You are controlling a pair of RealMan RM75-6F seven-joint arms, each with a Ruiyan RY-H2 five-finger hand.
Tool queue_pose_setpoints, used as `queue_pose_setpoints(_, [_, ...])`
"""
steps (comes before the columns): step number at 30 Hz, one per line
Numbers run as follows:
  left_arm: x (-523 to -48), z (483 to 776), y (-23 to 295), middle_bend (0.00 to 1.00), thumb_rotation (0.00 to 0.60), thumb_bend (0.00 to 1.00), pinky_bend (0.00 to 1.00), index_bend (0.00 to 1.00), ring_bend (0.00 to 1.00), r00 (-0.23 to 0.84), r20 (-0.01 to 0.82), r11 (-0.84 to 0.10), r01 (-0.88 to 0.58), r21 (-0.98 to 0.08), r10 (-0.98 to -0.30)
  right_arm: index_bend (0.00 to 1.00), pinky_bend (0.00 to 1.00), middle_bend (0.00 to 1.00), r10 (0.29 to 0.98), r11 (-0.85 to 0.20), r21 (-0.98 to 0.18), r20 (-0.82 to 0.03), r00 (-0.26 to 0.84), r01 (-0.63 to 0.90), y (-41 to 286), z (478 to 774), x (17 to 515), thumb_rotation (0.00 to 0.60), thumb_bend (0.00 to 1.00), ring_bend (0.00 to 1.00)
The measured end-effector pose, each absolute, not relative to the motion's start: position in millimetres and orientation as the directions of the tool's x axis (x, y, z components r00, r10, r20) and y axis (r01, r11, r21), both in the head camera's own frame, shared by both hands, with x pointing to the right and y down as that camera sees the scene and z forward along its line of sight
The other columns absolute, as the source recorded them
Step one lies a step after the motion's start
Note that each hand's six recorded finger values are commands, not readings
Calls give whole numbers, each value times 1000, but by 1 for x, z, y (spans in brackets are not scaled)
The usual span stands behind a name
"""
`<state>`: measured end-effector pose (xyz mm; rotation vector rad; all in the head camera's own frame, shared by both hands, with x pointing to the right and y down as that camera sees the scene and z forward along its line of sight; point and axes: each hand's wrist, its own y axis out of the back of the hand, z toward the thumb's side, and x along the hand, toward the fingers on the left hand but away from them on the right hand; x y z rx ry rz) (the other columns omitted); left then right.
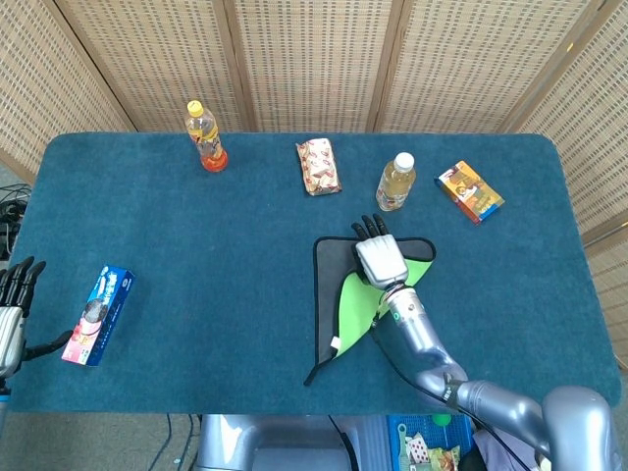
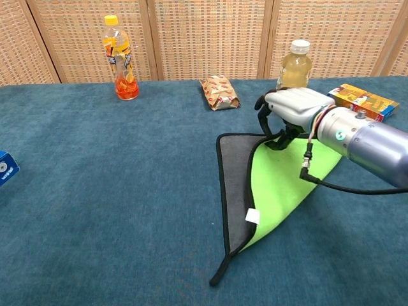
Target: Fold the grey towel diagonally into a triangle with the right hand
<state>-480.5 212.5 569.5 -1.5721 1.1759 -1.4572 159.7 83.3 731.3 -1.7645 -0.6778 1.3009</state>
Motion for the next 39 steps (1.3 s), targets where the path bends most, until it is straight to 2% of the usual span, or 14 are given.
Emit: queue_pose_setpoints(39, [-487, 577, 209, 0, 600, 146, 0, 0, 0, -51, 399, -385, -181, -905, -915, 668, 0, 175, 800, -523, -850, -515, 307, -60, 58, 752, 132, 600, 476, 0])
